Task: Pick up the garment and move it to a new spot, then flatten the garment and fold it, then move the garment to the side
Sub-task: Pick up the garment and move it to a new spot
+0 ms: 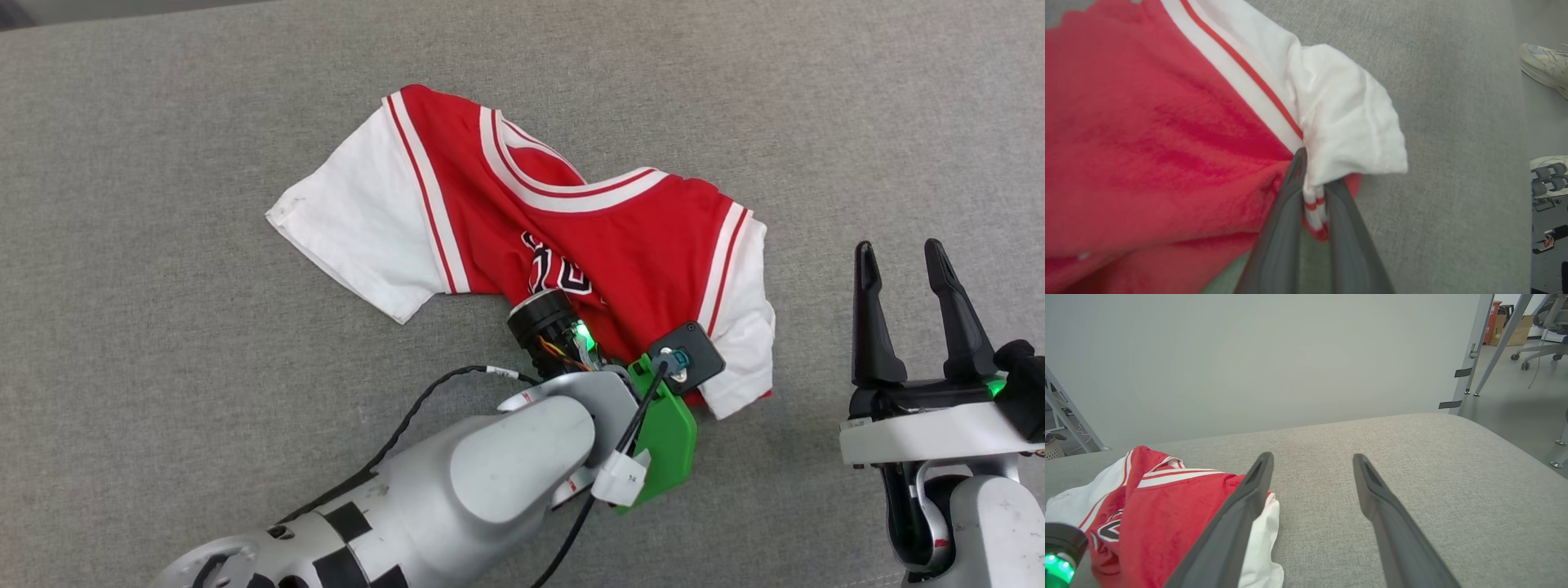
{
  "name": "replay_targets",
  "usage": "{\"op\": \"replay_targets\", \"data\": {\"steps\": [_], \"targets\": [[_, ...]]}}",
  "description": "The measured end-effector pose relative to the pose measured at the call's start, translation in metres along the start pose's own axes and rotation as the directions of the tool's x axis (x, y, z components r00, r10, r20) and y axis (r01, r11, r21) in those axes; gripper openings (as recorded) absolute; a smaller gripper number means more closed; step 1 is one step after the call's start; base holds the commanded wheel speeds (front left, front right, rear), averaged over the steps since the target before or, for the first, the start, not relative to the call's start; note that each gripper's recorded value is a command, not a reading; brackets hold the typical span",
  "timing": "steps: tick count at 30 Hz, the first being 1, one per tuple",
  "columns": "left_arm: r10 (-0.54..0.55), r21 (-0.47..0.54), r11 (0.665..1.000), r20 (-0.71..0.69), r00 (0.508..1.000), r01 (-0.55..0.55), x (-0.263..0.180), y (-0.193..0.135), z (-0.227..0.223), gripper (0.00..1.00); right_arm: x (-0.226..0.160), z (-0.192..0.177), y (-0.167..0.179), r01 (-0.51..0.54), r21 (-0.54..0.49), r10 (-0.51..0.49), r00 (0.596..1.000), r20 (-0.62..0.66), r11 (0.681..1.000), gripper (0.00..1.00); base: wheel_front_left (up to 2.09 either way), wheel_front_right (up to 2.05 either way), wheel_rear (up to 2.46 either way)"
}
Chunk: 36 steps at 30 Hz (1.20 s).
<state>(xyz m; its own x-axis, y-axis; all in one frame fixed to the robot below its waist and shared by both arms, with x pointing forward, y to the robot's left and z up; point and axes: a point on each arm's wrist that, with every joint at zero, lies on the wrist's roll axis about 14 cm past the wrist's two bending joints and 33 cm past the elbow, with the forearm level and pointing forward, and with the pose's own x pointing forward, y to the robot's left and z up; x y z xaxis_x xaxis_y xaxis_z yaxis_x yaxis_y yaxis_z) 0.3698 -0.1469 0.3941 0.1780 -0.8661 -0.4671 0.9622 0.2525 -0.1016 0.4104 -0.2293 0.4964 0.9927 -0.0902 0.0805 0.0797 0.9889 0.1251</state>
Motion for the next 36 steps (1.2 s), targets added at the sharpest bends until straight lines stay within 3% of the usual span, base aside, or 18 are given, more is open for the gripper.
{"op": "replay_targets", "data": {"steps": [2,3,4,13,20,27,29,36], "targets": [[-0.005,-0.001,1.0,0.011,1.0,0.005,-0.001,-0.004,0.003,0.0,0.0,0.001,0.001,-0.003,0.001,0.003,1.0,0.002,1.0,1.0,0.0,0.0,0.0],[-0.002,0.0,1.0,0.021,1.0,0.002,-0.002,-0.004,0.005,0.44,0.001,0.001,0.002,-0.005,0.002,0.005,1.0,0.004,1.0,1.0,0.0,0.0,0.0],[0.003,0.006,1.0,0.043,0.999,-0.003,-0.004,-0.003,0.01,1.0,0.001,0.003,0.003,-0.008,0.001,0.008,1.0,0.008,1.0,1.0,0.0,0.0,0.0],[0.132,0.047,0.987,0.302,0.944,-0.153,-0.035,0.026,0.073,1.0,-0.007,0.017,0.011,-0.032,0.007,0.031,0.999,0.045,0.999,1.0,0.0,0.0,0.0],[0.334,0.005,0.929,0.414,0.847,-0.369,-0.086,0.063,0.095,1.0,-0.015,0.026,0.022,-0.063,0.016,0.062,0.996,0.065,0.998,1.0,0.0,0.0,0.0],[0.598,-0.132,0.77,0.489,0.635,-0.624,-0.174,0.109,0.098,1.0,-0.017,0.032,0.037,-0.107,0.021,0.105,0.991,0.082,0.994,1.0,0.0,0.0,0.0],[0.668,-0.179,0.697,0.514,0.538,-0.695,-0.208,0.118,0.1,1.0,-0.018,0.033,0.04,-0.117,0.024,0.115,0.99,0.085,0.993,1.0,0.0,0.0,0.0],[0.815,-0.321,0.494,0.495,0.301,-0.808,-0.285,0.118,0.072,1.0,-0.022,0.037,0.048,-0.141,0.028,0.138,0.986,0.096,0.99,1.0,0.0,0.0,0.0]]}}
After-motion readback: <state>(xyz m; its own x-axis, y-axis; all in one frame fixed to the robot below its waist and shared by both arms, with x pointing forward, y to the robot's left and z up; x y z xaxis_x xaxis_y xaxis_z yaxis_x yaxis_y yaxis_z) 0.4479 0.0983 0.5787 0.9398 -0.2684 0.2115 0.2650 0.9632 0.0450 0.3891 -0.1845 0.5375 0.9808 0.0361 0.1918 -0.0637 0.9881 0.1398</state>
